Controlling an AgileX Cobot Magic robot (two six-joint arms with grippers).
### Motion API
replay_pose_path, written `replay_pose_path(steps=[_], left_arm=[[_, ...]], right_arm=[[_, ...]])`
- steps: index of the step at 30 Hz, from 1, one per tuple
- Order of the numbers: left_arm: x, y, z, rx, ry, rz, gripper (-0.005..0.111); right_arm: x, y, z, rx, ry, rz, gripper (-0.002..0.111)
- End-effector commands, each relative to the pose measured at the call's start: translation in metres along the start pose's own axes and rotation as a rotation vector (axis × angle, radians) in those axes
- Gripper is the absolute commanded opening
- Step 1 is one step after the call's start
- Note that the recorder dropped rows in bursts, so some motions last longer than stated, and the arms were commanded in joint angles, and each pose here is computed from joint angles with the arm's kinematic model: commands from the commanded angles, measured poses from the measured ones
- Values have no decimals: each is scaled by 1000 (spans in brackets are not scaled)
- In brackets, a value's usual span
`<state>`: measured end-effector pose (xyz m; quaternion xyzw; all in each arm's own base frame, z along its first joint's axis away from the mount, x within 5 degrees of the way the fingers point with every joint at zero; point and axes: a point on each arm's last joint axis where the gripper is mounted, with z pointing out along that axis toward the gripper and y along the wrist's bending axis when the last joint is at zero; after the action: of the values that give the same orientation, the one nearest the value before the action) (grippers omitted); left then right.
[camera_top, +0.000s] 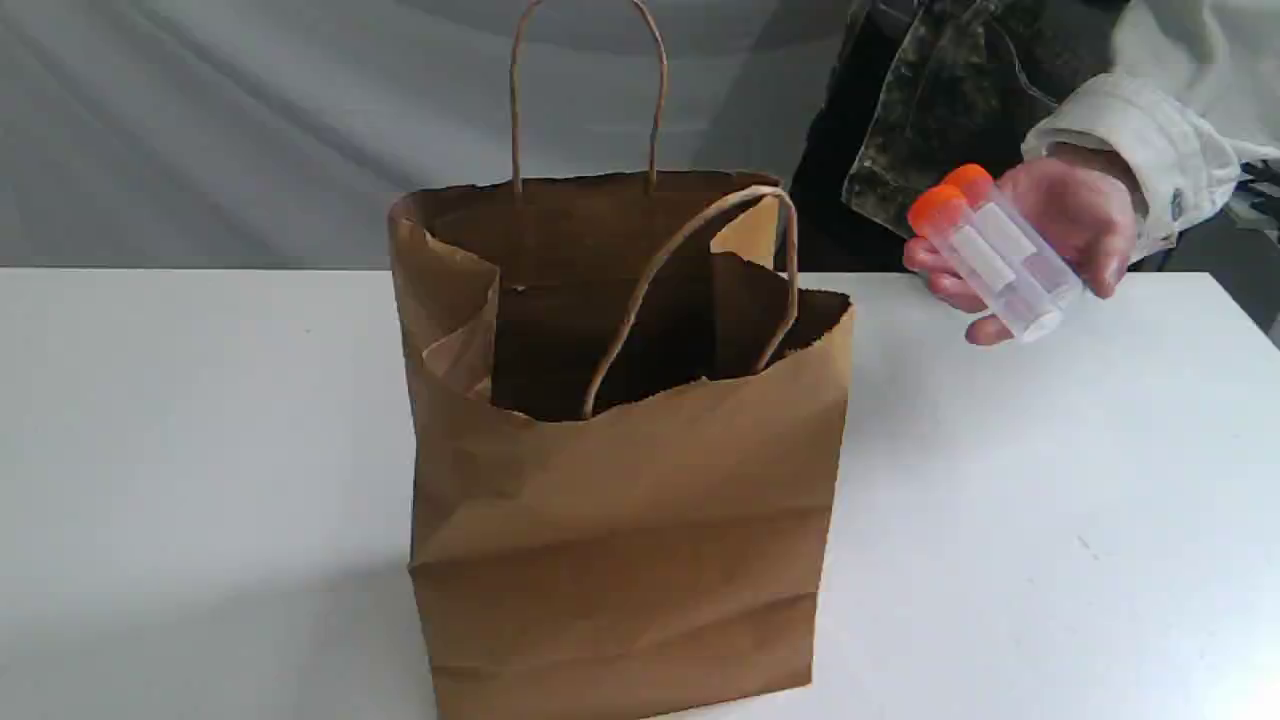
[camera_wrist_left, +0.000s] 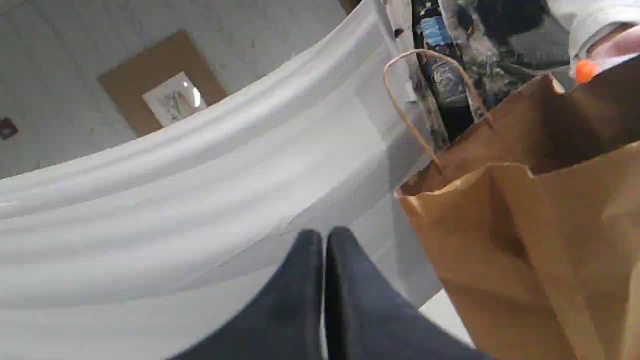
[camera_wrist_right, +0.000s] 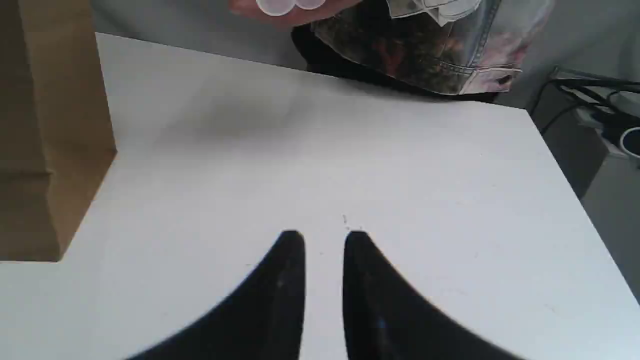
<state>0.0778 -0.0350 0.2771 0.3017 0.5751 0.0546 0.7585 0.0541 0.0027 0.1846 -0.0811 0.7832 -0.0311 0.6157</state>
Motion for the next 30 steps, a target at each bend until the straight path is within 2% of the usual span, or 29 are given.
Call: replay_pose_path(steps=[1,2,3,6,7,8,10,13,15,19,24,30], left_arm=[[-9,-4,-1,40,-102,-42,0],[-14,-2,-1,41,-130,-91,0],[-18,1,-1,32,-148,-192,0],[-30,14,-1,-11,-158,-562,0],[-32,17,-1,-12,-152,-645,0],[-35,17,-1,2,-160,-677,1],[-44,13,-2,85,-202,-653,2],[-59,2,-6,272,-248,-637,6],[-65,-2,-8,362,-235,-656,9],[-73,-11,-14,514,-157,-601,12],[-86,-11,-20,598,-105,-555,12],[-100,-2,-21,575,-119,-566,12]], right_arm=[[1,0,0,8,-3,10,15],[1,0,0,8,-3,10,15],[1,0,0,8,-3,10,15],[1,0,0,8,-3,10,15],[1,0,0,8,-3,10,15],[1,0,0,8,-3,10,15],[1,0,0,8,-3,10,15],[1,0,0,8,-3,10,15],[1,0,0,8,-3,10,15],[1,0,0,8,-3,10,15],[1,0,0,8,-3,10,15],[1,0,0,8,-3,10,15]])
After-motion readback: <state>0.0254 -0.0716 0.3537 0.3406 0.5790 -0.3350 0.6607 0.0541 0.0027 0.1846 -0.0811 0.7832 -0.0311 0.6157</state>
